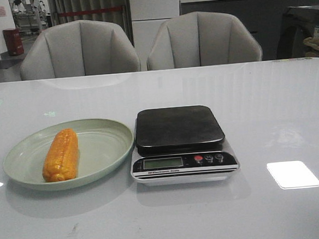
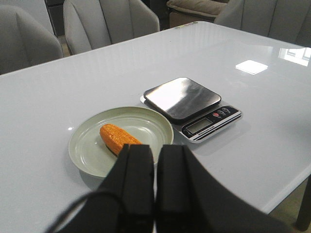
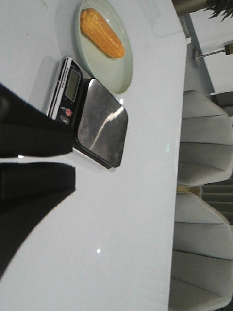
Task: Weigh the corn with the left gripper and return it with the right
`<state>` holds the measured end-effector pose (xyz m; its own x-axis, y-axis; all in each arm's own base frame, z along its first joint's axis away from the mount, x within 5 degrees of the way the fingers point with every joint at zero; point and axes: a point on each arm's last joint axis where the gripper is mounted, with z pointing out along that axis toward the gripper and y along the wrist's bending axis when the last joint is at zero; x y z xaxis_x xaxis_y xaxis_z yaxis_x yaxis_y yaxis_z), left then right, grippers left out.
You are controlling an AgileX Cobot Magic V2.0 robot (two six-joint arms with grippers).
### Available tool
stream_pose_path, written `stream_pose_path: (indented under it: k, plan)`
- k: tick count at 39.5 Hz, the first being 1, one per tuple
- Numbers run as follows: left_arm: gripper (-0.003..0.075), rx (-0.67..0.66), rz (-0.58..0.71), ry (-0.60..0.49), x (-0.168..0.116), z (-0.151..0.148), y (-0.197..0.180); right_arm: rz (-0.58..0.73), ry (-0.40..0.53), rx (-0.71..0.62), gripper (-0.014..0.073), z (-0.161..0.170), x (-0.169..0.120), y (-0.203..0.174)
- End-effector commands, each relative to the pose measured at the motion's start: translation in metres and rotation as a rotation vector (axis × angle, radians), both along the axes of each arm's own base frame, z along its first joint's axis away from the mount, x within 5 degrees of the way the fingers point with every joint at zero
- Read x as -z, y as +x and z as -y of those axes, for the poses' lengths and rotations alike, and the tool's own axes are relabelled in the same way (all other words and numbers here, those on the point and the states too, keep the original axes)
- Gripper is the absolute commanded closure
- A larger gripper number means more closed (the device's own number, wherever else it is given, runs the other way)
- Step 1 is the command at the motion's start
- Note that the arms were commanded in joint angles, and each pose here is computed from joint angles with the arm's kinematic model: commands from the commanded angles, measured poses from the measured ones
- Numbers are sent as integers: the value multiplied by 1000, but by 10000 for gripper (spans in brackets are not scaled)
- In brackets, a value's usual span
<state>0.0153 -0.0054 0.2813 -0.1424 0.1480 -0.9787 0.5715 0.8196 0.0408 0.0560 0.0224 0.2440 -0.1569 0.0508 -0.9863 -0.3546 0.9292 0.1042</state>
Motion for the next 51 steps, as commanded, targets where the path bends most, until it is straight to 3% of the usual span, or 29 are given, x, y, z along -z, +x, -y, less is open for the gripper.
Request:
stream_pose_path:
  k: [1,24,36,44,51]
  plan:
    - [607,7,93,-65,-14,-2,-3,51,14,4,428,0,-11,0]
    - [607,-30,89,-59,-14,-2,-2,46,19,4,428,0,-11,0]
    - [607,-385,202,-117,-10,-2,8,46,19,4,428,0,-11,0]
    - [607,-597,234,-116,24,-6,23,46,19,4,428,0,-11,0]
    - [607,-642,254,-130,53,-8,34,46,19,4,428,0,-11,0]
